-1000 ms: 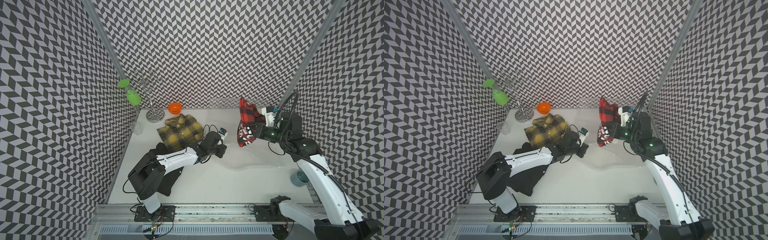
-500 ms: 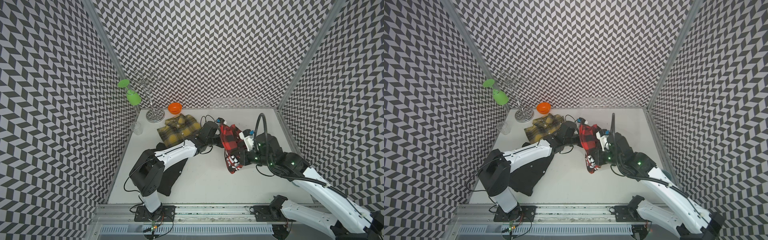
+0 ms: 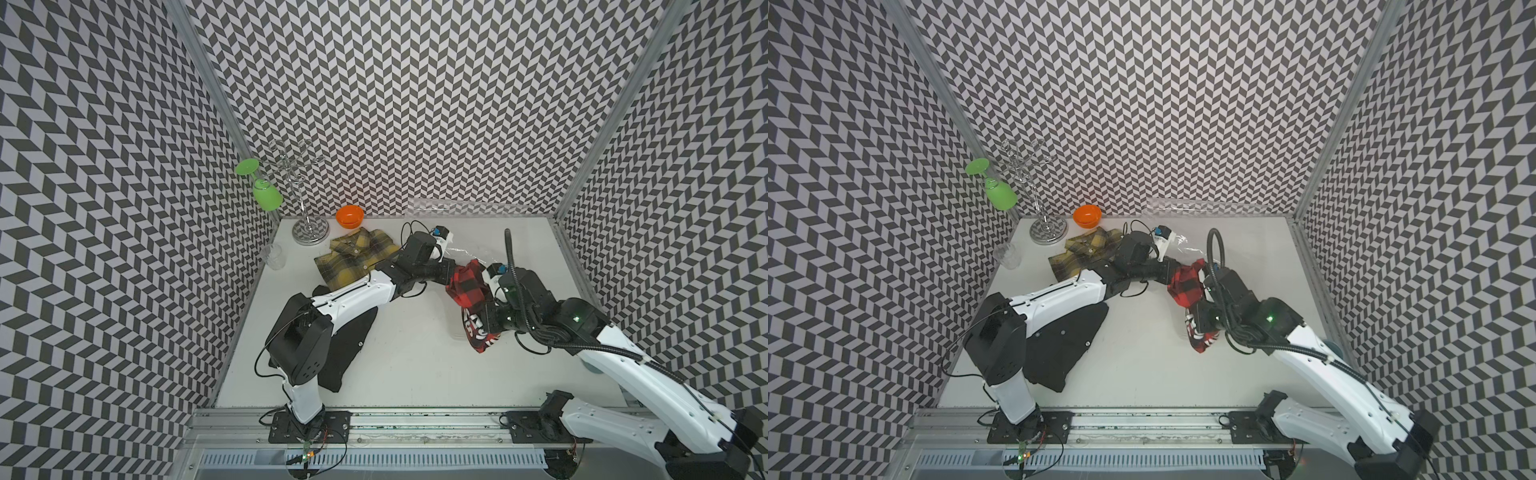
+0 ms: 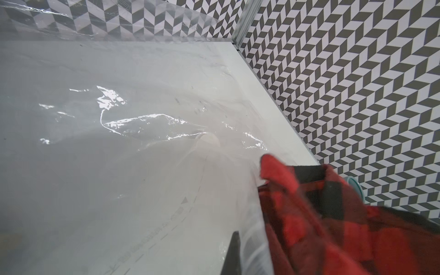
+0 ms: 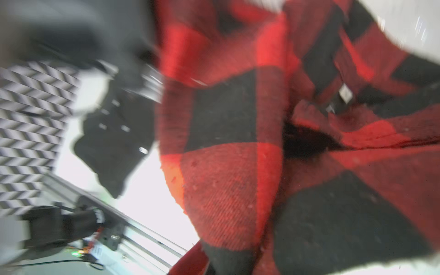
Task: Place the folded shirt into the vacuum bag
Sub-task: Place the shirt in the vacuum bag.
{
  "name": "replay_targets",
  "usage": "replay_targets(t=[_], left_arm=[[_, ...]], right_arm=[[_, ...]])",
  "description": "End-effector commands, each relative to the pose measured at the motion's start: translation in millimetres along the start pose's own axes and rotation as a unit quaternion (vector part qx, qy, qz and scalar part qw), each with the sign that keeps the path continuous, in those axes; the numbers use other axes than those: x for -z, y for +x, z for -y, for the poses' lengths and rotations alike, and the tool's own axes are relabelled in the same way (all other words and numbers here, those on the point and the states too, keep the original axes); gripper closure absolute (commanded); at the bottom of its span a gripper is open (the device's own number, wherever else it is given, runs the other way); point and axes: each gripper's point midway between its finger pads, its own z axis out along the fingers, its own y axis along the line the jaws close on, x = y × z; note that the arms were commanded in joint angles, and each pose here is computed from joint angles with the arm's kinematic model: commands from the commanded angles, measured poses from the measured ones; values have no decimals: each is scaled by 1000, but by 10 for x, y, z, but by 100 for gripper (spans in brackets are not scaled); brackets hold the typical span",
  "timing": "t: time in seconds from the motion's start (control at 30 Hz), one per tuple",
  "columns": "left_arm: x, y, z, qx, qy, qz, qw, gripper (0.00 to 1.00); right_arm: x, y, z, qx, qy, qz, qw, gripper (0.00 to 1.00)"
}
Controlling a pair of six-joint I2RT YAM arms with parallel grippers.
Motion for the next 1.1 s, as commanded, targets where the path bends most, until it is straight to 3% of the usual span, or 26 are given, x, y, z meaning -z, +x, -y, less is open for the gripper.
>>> replay_targets(t=[0.0,0.1,0.27,0.4,0.5,0.8,0.93,1.07], left_arm=[[-7,-129,66,-10,22,3,1000,100],[5,-221,68,-8,34,6,999,100],[60,-366,72,-6,49,11,999,100],[120,-357,74,-22,46,8,999,100],[154,-305,41,-26,38,6,999,100],[207,-148,-167,-52,-14,4,999,100],[225,4,-62,-69,-13,-8,997,100],[239,57,147,-81,-3,-13,997,100]], right_arm=[[328,-319,-314,46,-51,66,995,100],[390,-254,-651,95,-86,68,989,100],[-34,305,-964,158,-105,-18,982,100],[-470,643,-653,148,-44,-74,985,100],[-604,721,-410,115,-33,-97,988,100],[-499,572,355,14,25,-91,995,100],[-384,423,757,-20,90,-66,994,100],[-369,287,863,-13,134,-63,989,100]])
